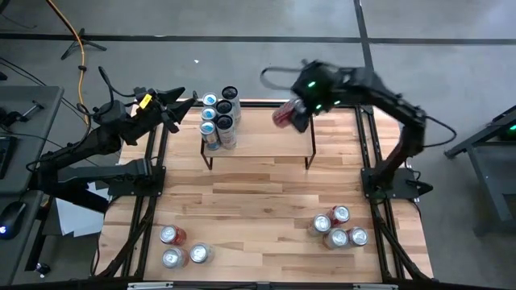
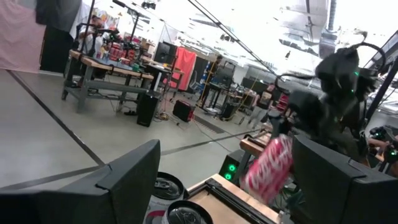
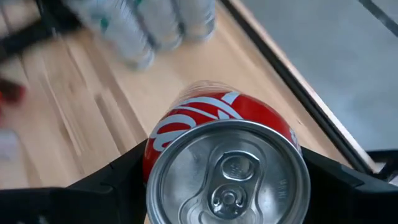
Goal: Place canned beverage on shelf
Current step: Put the top red-white soda can on the shelf
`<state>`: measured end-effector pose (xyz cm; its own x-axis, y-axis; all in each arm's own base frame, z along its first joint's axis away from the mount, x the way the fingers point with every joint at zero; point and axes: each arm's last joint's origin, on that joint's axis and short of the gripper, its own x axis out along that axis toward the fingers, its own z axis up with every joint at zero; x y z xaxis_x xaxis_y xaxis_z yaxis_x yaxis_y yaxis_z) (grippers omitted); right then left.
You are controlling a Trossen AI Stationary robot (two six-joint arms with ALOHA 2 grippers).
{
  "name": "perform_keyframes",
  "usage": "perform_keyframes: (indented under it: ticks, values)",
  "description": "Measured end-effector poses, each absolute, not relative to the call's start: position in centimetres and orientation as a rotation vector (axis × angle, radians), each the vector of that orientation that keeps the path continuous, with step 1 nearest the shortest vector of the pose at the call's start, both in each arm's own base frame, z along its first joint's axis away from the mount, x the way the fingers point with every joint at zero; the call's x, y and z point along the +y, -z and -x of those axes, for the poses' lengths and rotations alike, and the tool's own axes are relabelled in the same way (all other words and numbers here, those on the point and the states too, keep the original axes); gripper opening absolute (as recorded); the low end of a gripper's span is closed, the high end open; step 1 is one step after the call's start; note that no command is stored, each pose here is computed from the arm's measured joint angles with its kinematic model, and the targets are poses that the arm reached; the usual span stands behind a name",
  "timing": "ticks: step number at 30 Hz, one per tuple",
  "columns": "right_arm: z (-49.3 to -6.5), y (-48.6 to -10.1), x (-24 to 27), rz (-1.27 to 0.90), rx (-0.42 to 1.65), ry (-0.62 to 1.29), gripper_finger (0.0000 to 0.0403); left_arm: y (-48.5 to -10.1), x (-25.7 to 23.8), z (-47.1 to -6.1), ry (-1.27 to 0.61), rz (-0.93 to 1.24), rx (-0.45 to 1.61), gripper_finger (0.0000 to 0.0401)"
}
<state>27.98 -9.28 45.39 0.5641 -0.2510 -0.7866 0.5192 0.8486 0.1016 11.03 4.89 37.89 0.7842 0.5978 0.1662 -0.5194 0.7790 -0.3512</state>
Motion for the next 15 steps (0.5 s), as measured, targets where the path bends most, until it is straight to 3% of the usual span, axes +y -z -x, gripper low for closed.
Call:
perform_keyframes:
  ticks: [6,15]
  values:
    - [-32.7,-41.8,-7.4,-0.23,1.038,0.355,0.0287,-37.9,4.9,-11.0,-0.612,0.296,-0.277,0.0305]
    - [-35.4,-37.6,-7.0,-0.201,1.27,0.322,0.0287,-37.9,4.9,-11.0,-0.613,0.281,-0.271,0.0305]
